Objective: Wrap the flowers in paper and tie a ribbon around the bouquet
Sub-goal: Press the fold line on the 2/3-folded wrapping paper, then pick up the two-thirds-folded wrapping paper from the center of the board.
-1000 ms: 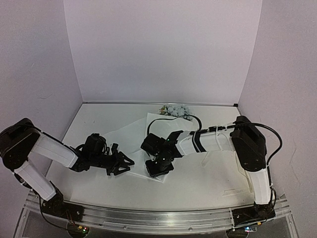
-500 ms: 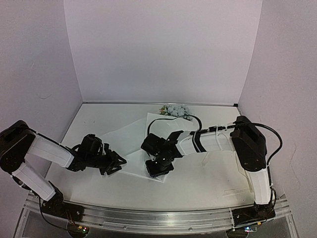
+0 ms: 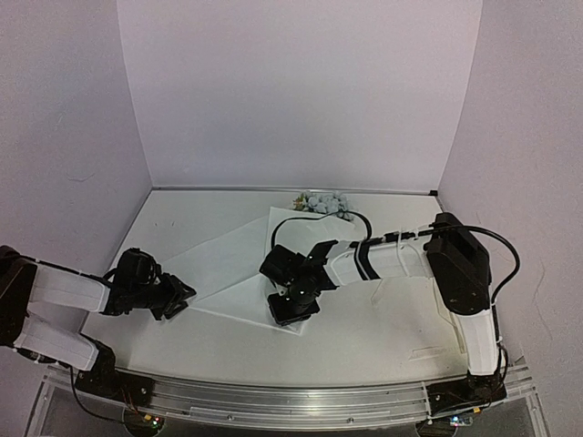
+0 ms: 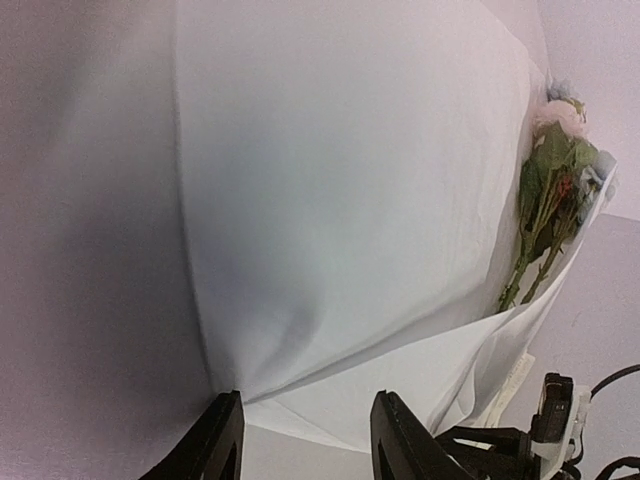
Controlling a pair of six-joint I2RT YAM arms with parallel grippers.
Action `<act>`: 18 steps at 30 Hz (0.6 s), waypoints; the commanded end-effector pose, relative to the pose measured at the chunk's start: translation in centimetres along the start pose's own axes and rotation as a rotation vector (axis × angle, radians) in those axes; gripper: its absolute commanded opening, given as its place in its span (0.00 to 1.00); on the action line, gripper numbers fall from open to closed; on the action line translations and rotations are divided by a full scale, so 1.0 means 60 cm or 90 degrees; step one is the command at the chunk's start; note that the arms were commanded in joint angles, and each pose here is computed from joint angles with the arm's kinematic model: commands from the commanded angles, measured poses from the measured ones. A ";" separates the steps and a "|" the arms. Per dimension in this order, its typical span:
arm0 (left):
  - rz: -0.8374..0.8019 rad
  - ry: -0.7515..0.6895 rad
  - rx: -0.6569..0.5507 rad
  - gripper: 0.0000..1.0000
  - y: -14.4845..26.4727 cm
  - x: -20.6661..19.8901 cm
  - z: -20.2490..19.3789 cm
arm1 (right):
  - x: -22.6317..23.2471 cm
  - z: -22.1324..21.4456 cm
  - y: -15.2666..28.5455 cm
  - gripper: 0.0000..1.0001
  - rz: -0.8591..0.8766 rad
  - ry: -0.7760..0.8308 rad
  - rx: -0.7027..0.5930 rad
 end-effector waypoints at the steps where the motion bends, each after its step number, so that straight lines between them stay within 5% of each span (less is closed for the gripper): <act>1: 0.085 0.007 -0.034 0.46 0.026 0.044 0.010 | -0.008 -0.021 -0.006 0.21 -0.013 0.006 0.021; 18: 0.002 -0.039 0.029 0.46 -0.003 -0.021 -0.019 | -0.007 -0.021 -0.015 0.21 -0.008 0.003 0.020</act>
Point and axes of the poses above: each gripper's point midway between its finger pads, its own y axis back along the fingers, its own x axis along the line the jaws close on, z = x × y, the point moved 5 cm from there along y, back along the fingers, and after that the axes turned 4 degrees about y, right-handed, at the moved point
